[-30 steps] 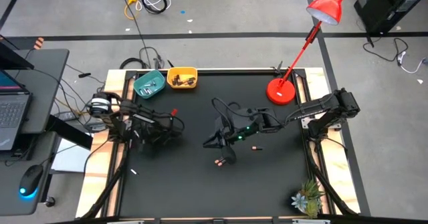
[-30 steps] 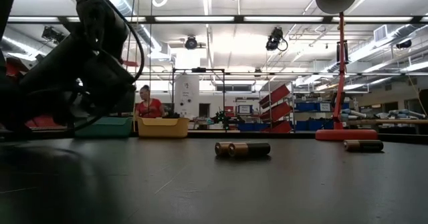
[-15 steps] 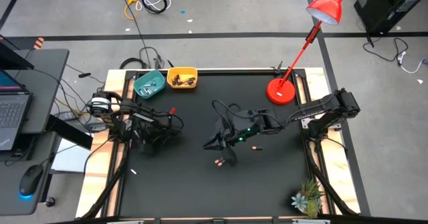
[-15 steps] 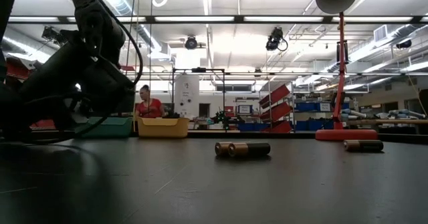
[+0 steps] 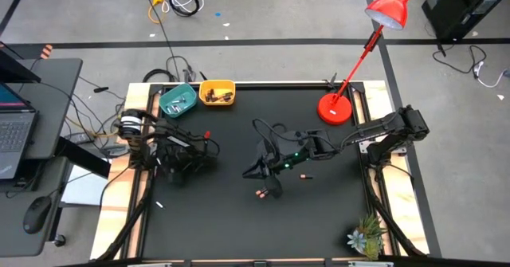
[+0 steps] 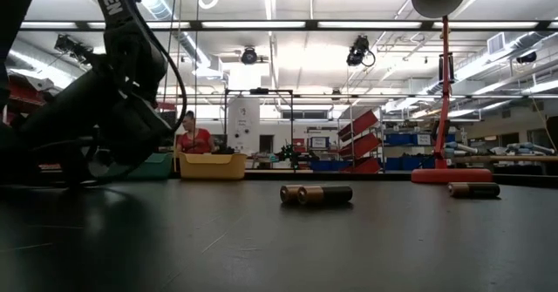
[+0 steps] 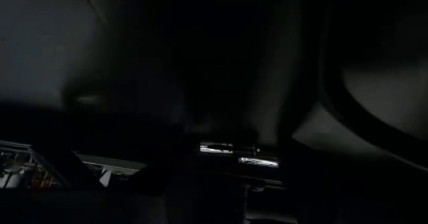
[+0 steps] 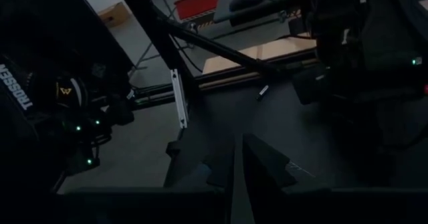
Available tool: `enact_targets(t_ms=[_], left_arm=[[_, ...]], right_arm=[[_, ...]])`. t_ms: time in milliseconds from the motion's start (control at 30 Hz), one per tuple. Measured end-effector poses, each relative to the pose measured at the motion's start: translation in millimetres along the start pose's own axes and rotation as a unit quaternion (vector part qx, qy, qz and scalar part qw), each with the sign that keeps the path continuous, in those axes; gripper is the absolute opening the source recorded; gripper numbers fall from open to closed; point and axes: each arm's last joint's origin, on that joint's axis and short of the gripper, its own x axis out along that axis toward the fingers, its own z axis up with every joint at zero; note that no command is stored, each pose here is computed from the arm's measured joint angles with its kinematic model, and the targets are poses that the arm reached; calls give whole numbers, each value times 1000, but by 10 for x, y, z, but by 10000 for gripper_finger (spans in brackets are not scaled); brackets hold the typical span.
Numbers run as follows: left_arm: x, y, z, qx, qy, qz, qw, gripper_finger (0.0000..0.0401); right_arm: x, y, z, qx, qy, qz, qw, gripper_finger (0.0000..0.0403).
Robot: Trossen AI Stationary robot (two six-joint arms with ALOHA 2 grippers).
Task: Sort batteries
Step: Put the top silver battery into the blue bin
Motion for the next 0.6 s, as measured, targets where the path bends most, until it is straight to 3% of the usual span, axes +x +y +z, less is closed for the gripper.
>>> enact_targets(t_ms=[267, 433, 600], left_arm=[[19, -2, 25, 1, 4, 7, 1000, 99], [11, 5, 31, 0, -1, 25, 1000, 14], [-96, 32, 71, -4, -25, 74, 997, 10]], right_arm=[[-43, -19, 28, 0, -2, -7, 1000, 41], [-46, -46, 38, 0, -4, -11, 1000, 41], [-48, -59, 44, -5, -4, -13, 1000, 41]])
